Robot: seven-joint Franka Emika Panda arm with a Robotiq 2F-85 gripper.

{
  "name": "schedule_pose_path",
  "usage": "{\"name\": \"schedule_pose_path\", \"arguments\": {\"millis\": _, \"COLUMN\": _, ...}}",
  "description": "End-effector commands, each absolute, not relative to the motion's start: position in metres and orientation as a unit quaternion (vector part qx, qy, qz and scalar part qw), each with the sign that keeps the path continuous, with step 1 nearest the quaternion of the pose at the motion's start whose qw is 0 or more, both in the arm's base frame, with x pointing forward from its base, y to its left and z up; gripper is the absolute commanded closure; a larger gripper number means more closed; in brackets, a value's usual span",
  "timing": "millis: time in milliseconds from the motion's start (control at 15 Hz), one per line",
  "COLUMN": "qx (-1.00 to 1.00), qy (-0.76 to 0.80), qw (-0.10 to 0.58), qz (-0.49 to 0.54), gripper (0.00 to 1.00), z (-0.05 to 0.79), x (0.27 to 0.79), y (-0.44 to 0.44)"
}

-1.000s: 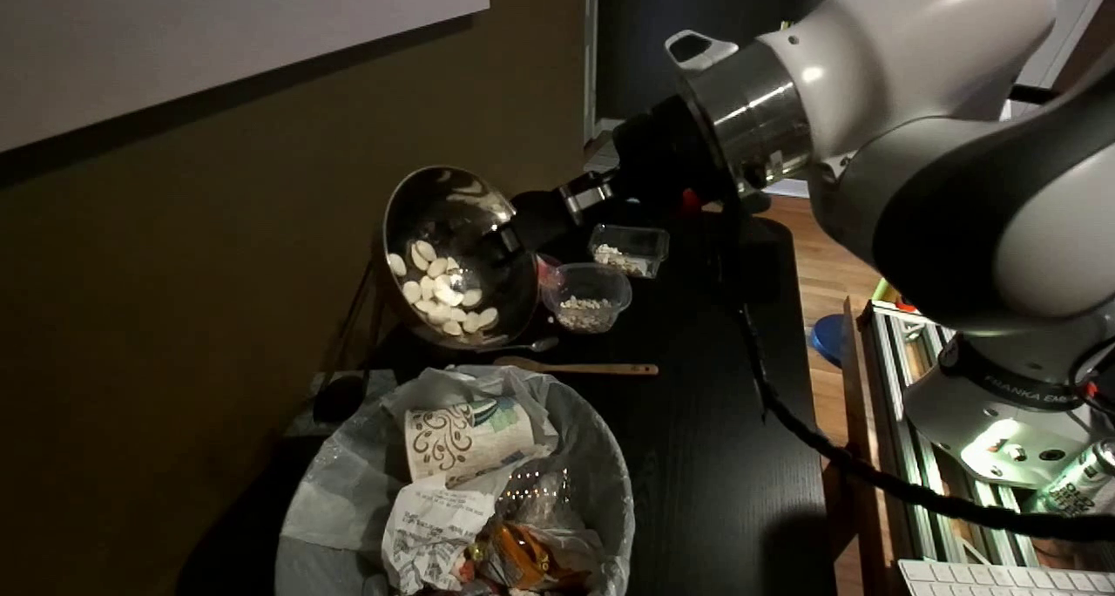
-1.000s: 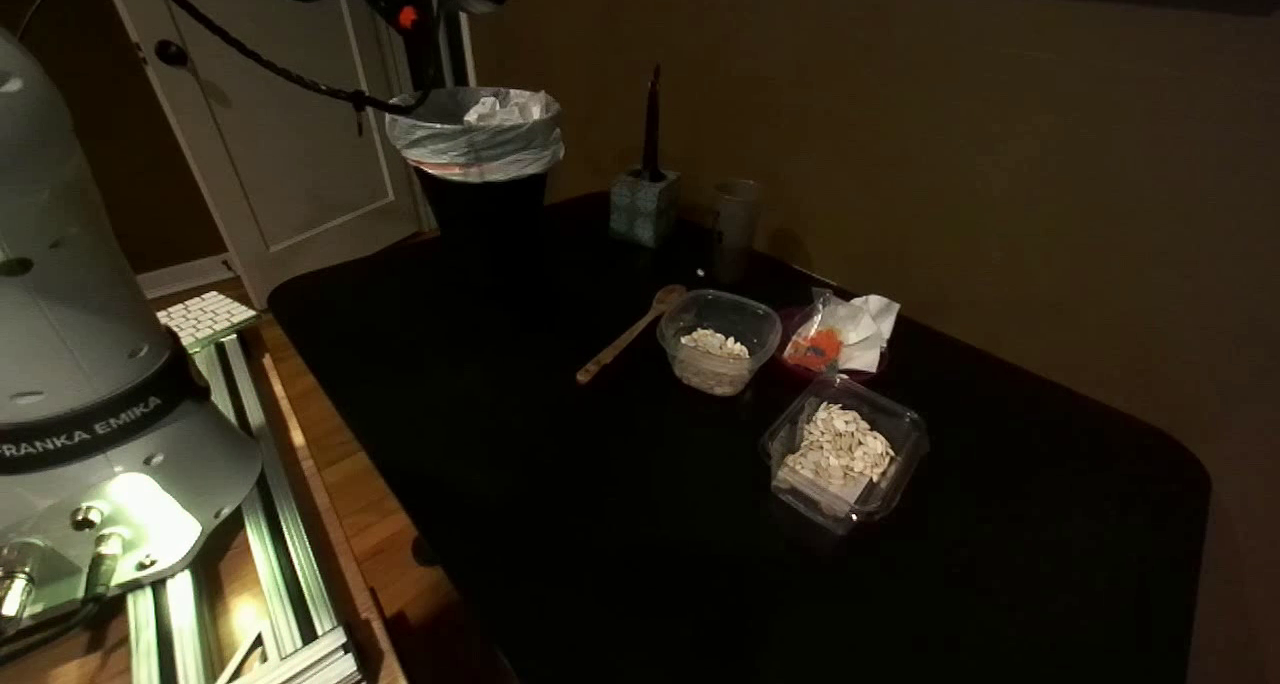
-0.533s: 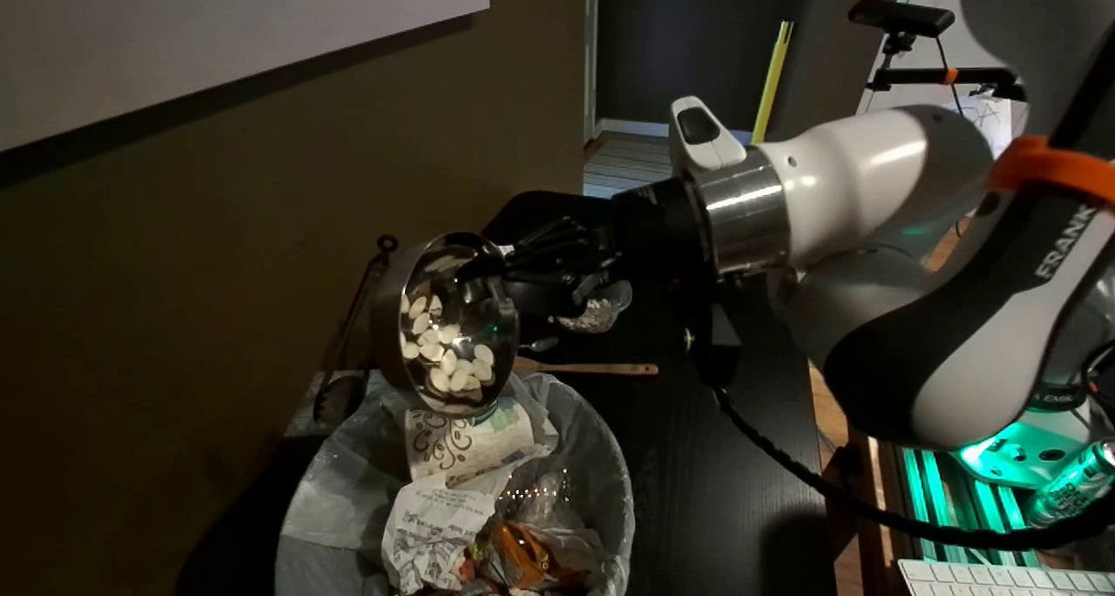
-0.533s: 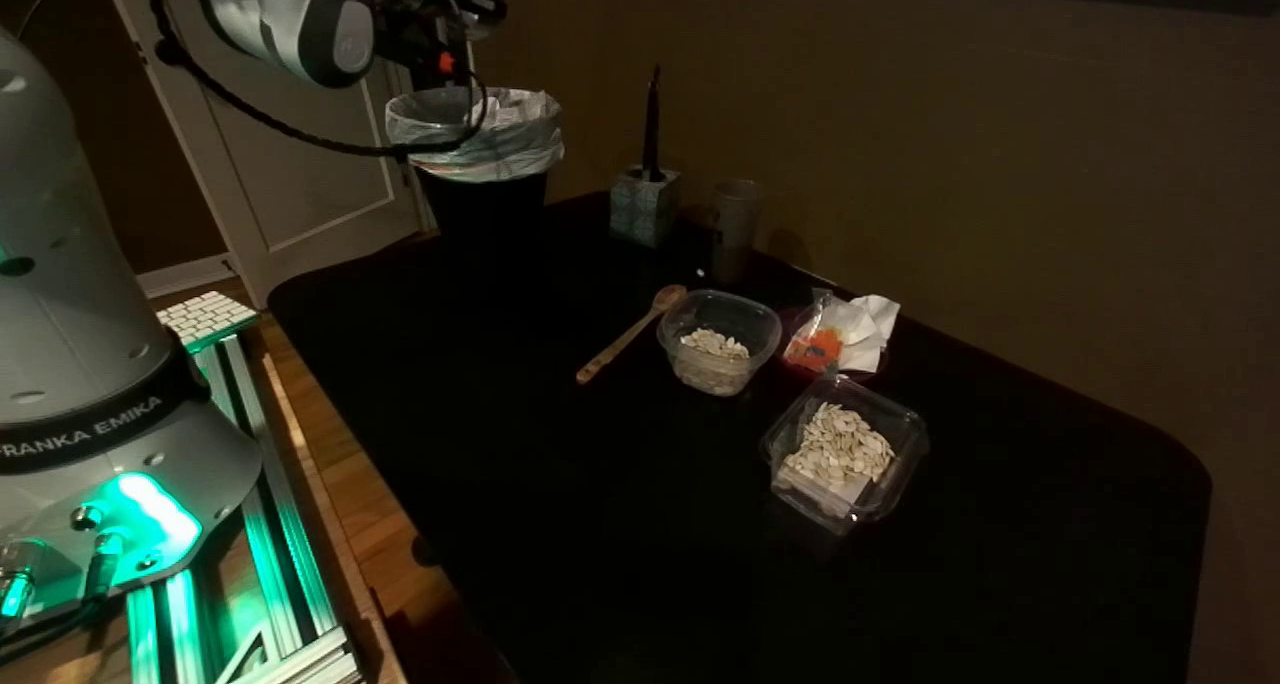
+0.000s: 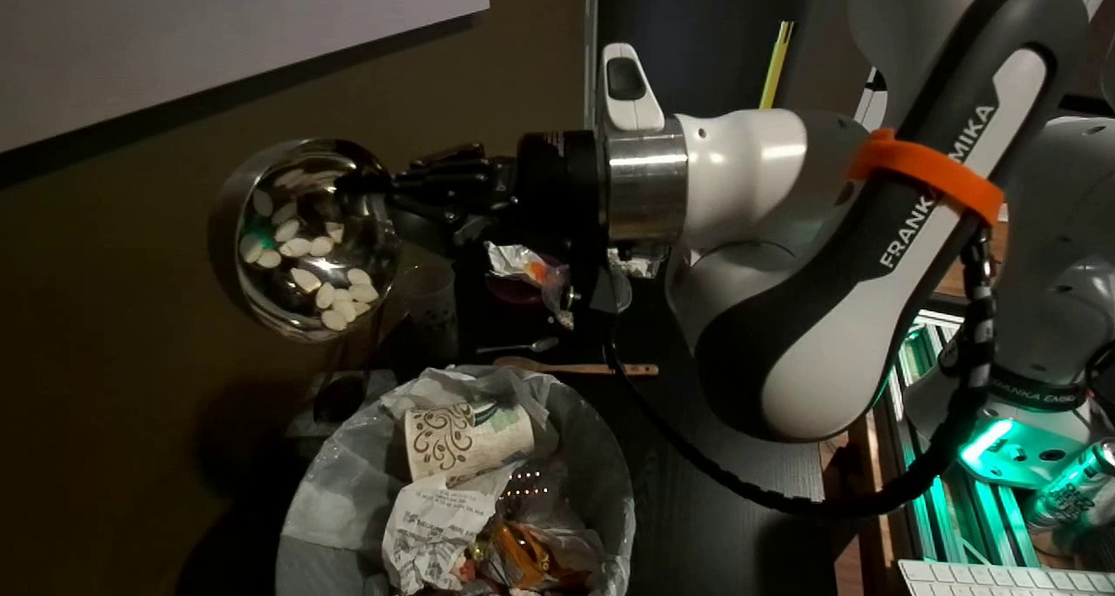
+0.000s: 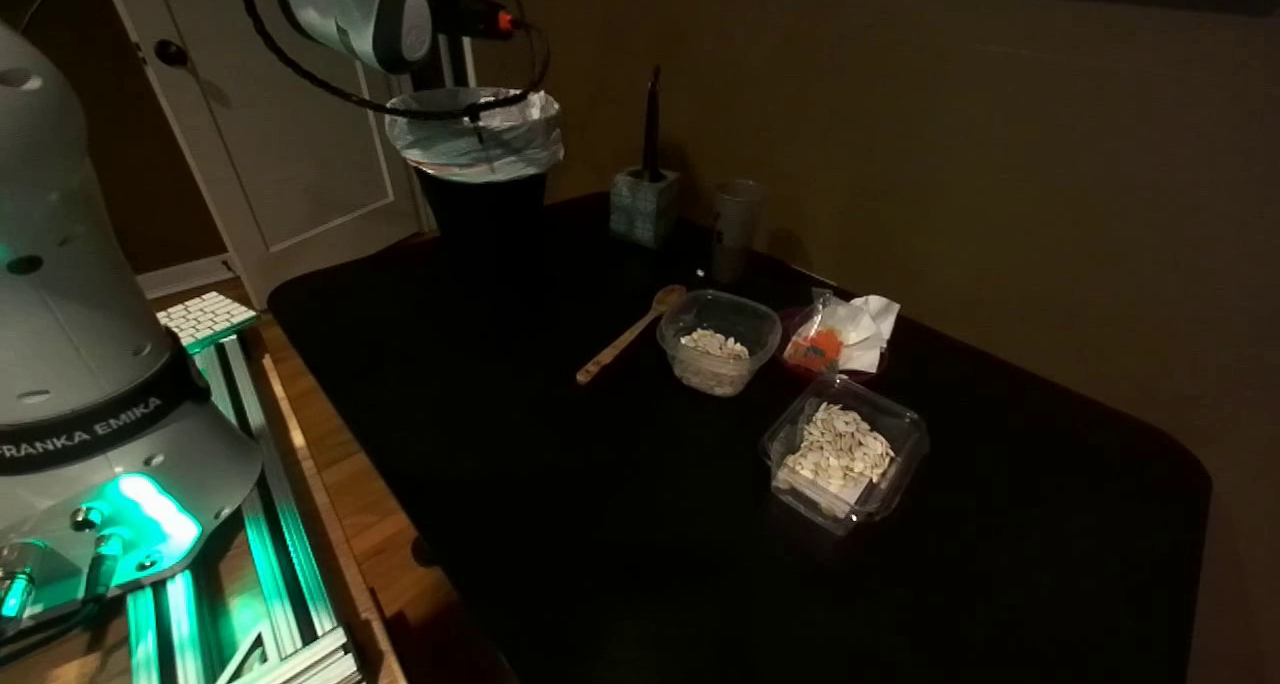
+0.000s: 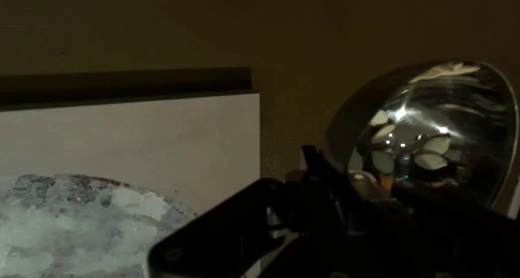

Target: Pour the contents of the silver bowl into the bin

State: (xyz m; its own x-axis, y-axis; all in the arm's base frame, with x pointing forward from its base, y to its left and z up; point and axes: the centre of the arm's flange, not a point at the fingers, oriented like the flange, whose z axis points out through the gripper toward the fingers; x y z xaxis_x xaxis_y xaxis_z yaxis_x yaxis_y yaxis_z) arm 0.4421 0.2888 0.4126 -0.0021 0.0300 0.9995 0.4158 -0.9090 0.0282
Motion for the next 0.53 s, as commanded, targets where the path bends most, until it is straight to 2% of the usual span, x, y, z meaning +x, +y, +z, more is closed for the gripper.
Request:
{"name": "schedule_pose_path", "arguments": {"millis": 0, "qx": -0.693, "qy": -0.161, "qw": 0.139, "qz": -0.689, "gripper": 0.94, "z": 0.412, "x": 0.443, "y": 0.289}}
{"name": "schedule_pose_path", "arguments": {"millis": 133, "qx": -0.697, "qy": -0.163, "qw": 0.137, "qz": -0.685, "gripper": 0.94, "z": 0.407, "x": 0.441, "y": 0.287}}
{"name": "schedule_pose_path", "arguments": {"millis": 200, "qx": -0.698, "qy": -0.163, "qw": 0.137, "qz": -0.684, "gripper": 0.99, "z": 0.406, "x": 0.441, "y": 0.286}}
{"name": "schedule_pose_path", "arguments": {"millis": 467, "qx": -0.621, "qy": -0.163, "qw": 0.146, "qz": -0.753, "gripper": 0.99, "z": 0.427, "x": 0.438, "y": 0.283}}
